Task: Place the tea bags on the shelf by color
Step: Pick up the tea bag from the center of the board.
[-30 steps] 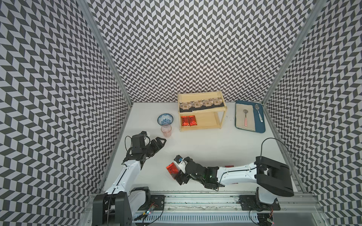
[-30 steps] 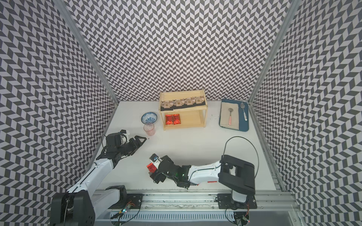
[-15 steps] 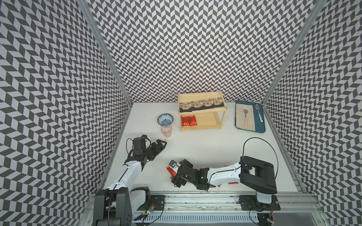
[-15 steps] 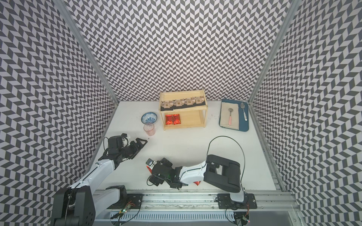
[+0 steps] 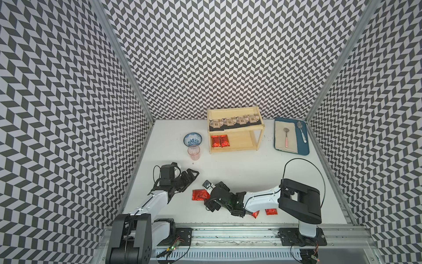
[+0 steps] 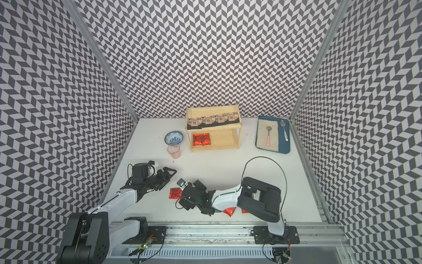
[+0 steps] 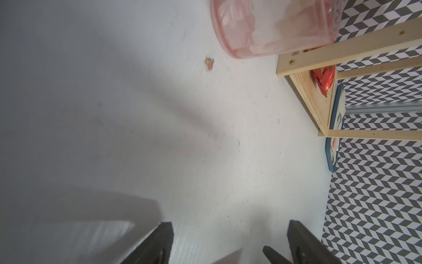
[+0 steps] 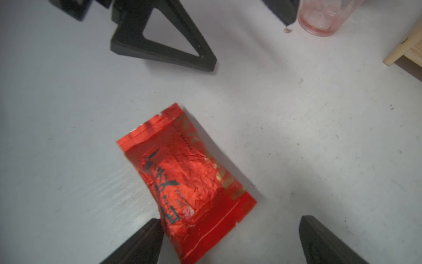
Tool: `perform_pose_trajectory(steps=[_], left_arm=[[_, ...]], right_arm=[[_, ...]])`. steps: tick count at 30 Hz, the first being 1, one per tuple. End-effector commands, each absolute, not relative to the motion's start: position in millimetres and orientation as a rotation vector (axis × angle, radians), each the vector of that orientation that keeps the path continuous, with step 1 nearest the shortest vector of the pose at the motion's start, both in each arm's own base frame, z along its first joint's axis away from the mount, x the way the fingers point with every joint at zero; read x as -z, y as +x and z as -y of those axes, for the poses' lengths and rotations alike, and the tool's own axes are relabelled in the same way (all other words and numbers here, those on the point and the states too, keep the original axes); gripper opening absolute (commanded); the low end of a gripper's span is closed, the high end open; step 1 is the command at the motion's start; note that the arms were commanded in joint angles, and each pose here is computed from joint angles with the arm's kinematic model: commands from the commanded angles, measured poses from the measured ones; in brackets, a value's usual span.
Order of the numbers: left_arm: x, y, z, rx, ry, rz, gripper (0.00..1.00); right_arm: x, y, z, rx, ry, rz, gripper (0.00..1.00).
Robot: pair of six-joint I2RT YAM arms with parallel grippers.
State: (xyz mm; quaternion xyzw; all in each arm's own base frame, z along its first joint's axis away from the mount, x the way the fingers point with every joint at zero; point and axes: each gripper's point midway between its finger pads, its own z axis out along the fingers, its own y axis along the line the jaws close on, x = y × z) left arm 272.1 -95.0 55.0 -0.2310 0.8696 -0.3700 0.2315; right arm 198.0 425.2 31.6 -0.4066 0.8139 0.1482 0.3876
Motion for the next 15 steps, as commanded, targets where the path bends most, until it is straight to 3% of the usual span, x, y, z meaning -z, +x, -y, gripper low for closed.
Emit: perform_pose_trajectory(steps=[1,15], left_arm=[[-51.1,269.1,100.6,1.037,-0.617,-2.394,0.81],[-49.2,272.7,114.0,1.064,-0.599,-2.406,0.78]], right_arm=[[-49.0,199.1,-431.0,-0.457,-0.983,-2.050,0.96],[-62.0,197.7,-429.2,-0.457,-1.026,-1.975,1.00]])
